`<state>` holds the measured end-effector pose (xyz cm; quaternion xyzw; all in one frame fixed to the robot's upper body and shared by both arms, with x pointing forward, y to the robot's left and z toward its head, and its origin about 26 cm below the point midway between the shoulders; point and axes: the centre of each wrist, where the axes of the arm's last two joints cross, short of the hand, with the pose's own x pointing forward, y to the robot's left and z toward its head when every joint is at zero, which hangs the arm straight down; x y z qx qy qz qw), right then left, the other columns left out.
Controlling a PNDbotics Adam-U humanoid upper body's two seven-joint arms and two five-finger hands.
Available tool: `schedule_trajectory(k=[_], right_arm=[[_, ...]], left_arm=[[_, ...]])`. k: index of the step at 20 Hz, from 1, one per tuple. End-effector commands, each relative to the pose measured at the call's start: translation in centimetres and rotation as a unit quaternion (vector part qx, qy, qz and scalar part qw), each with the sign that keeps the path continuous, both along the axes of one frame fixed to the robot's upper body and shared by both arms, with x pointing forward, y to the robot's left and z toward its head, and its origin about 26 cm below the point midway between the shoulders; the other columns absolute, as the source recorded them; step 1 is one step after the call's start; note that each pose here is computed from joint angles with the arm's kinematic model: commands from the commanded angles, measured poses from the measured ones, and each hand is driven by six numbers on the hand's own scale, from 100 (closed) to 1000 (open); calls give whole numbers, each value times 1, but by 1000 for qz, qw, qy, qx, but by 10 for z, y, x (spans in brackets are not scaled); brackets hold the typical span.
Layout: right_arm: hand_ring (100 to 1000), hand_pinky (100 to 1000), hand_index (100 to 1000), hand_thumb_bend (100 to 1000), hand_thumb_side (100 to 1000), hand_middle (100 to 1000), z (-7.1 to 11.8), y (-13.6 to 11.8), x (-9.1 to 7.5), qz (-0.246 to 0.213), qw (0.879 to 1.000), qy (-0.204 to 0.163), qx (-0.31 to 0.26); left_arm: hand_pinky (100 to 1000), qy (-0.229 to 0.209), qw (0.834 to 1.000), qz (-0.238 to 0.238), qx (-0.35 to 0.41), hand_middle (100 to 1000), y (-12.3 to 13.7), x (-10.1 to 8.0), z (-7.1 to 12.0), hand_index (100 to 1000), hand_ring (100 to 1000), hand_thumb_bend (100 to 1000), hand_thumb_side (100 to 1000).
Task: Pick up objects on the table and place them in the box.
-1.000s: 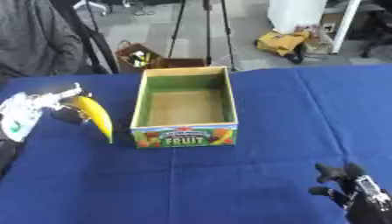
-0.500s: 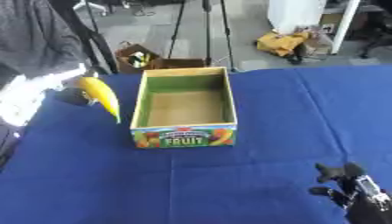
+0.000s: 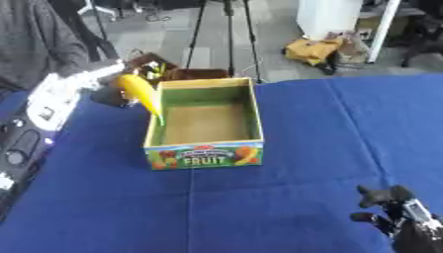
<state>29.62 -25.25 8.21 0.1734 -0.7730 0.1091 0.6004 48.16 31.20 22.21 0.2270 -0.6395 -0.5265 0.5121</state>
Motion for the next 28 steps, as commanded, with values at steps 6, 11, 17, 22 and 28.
schedule_trajectory(k=[6,11,17,22,28], right_arm=[[952,649,626,100,742,539,7,1,1,14,1000,-10,-6],[952,649,626,100,742,539,7,2,1,18,1000,-10,-6],[953,650,626,100,745,539,7,3,2,19,1000,-10,-5],[953,650,626,100,746,539,7,3,2,18,1000,-10,-5],[953,650,626,100,747,539,7,2,2,16,1000,-10,-5]], left_arm=[[606,-28,999,-2,18,382,-38,12,1,601,445,100,273],[611,-31,999,-10,41,392,-53,14,-6,608,453,100,269],[667,-27,995,-26,88,487,-60,14,-18,705,530,100,331],[759,-27,987,-51,147,644,-58,13,-23,835,655,177,679],[870,-73,989,-45,121,802,-48,11,-20,883,813,566,1000]])
